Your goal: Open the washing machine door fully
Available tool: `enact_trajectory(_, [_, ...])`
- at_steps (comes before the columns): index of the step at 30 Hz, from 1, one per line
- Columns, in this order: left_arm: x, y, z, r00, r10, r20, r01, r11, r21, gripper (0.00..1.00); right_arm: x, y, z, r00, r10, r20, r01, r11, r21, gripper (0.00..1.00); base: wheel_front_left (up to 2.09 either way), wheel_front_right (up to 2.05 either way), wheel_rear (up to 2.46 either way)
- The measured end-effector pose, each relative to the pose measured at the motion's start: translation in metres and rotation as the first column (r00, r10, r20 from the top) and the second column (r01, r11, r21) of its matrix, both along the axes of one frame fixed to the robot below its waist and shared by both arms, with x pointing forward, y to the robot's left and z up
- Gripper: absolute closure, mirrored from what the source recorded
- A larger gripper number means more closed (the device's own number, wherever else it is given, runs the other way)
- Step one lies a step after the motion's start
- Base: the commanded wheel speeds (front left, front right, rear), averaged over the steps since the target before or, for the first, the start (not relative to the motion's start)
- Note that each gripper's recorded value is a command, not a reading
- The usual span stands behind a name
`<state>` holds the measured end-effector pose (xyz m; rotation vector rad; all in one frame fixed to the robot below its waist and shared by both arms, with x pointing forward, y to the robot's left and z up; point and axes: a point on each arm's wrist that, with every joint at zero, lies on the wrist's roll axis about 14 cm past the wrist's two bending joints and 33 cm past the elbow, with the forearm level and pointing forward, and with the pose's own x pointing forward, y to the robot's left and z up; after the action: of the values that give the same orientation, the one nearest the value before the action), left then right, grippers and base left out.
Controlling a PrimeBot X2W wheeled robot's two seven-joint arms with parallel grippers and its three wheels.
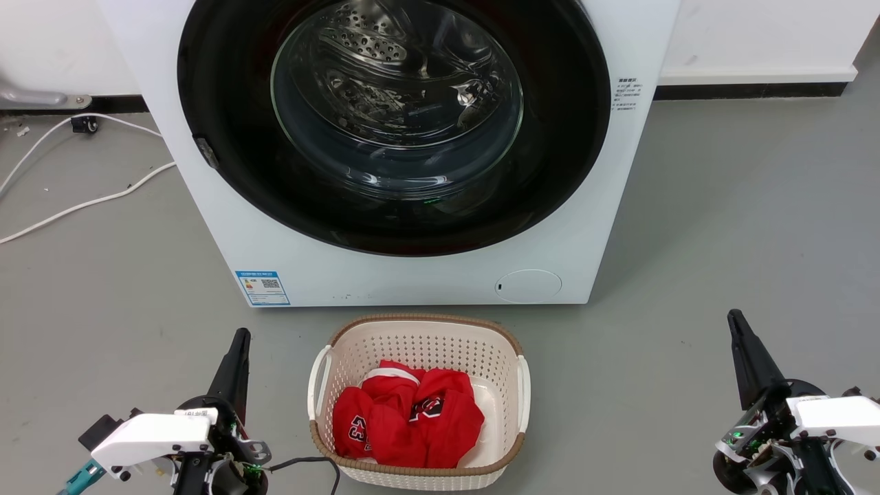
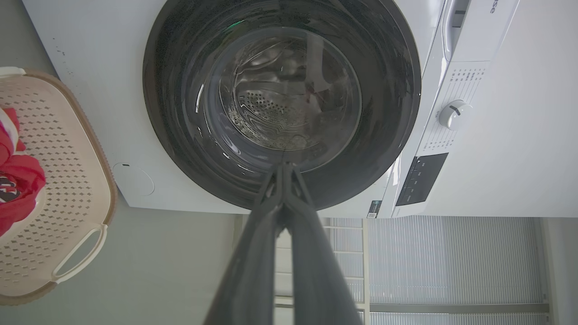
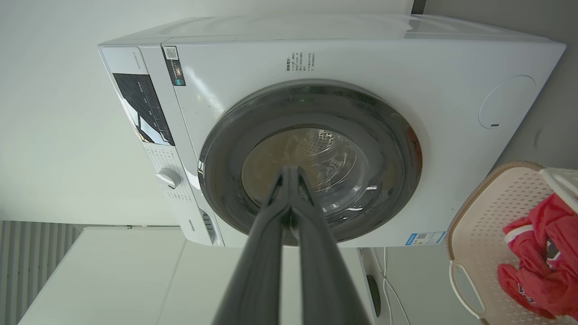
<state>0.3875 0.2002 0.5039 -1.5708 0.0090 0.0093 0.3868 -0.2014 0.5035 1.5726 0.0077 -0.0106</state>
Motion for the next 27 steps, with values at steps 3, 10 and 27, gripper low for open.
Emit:
enact_trajectory(3, [0.000,0.000,0.000,1.000,0.000,0.000,0.000,1.000,0.000,1.00,0.000,0.000,0.000,1.000,0.000,0.000,0.000,1.000,0.000,1.00,0.00,0.00,0.00])
enact_trajectory(10, [-0.008,-0.002,-0.018,0.999,0.000,-0.054,-0.001,1.000,-0.007,0.00,-0.009,0.000,-0.018,0.999,-0.005,-0.053,0.005,1.000,0.006,0.00,0.00,0.00,0.00])
enact_trajectory(27, [-0.004,-0.007,0.002,1.000,0.012,0.007,-0.012,0.991,0.131,0.00,-0.006,0.005,0.002,1.000,-0.027,0.008,0.028,0.992,-0.123,0.00,0.00,0.00,0.00])
